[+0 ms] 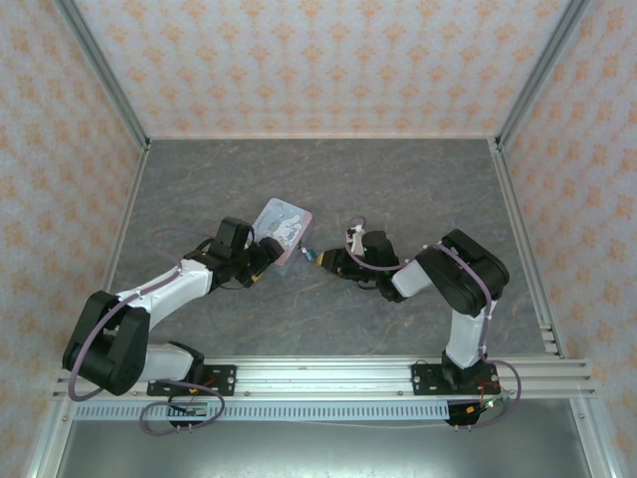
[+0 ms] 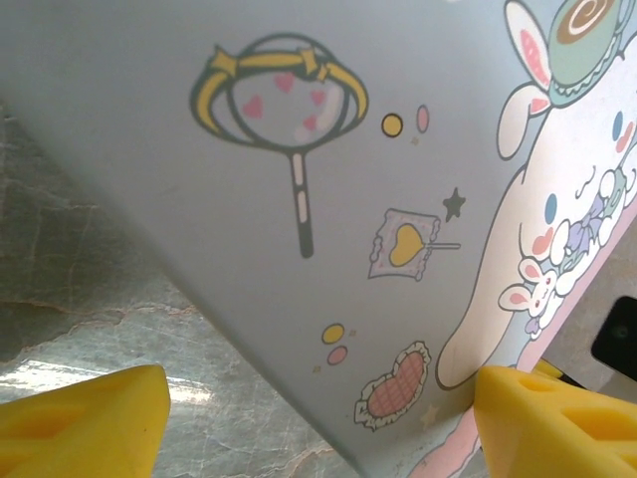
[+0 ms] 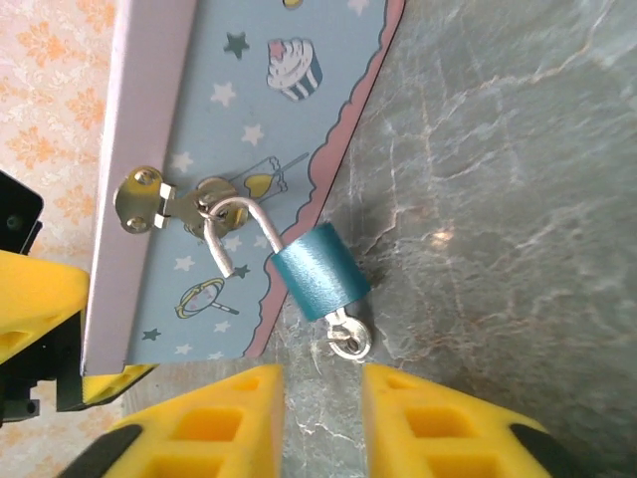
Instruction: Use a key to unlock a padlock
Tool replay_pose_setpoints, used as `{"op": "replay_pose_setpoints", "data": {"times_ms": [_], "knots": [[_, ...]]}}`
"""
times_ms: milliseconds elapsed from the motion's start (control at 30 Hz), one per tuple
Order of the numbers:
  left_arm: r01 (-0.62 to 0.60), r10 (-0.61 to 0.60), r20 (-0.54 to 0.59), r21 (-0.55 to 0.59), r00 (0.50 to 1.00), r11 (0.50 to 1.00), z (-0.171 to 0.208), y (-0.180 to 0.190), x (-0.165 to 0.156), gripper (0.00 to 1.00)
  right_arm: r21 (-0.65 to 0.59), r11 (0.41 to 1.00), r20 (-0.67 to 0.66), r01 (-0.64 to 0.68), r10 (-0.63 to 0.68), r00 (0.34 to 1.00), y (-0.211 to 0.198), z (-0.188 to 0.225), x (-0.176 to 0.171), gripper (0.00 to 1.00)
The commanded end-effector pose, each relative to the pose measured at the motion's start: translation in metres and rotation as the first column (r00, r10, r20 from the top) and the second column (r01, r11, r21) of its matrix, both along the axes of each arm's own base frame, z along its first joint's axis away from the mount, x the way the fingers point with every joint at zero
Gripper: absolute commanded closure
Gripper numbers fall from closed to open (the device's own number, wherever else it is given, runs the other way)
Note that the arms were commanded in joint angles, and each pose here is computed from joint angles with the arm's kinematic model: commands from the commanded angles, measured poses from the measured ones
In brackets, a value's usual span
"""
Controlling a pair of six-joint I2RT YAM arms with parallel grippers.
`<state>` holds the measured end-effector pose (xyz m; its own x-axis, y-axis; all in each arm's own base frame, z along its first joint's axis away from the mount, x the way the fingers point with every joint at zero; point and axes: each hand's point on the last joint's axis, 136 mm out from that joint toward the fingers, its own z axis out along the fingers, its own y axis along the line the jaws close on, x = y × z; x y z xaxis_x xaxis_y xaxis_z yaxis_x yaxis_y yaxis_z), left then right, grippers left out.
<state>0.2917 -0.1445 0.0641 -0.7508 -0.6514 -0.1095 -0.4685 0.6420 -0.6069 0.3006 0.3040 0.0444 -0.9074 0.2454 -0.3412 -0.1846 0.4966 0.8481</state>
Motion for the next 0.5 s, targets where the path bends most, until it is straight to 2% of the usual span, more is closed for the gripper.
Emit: {"op": "replay_pose_setpoints", "data": {"times_ms": [0,267,467], "knots": [[-0.025,0.032,-0.088,0.082,0.996,0.996,-0.018,0.015,-0.019,0.21,-0.032,0.999,0.069,0.030,-0.028,0.997,-0.014,0.010,0.007,0.69],[-0.027,0.036,-0.090,0.109,0.995,0.994,-0.018,0.019,-0.019,0.21,0.023,0.999,0.185,-0.049,0.044,0.982,-0.006,0.040,0.016,0.53],[-0.030,0.039,-0.088,0.108,0.995,0.994,-0.017,0.018,-0.017,0.21,0.080,0.987,0.219,-0.139,0.118,0.969,0.016,0.048,0.026,0.52]]}}
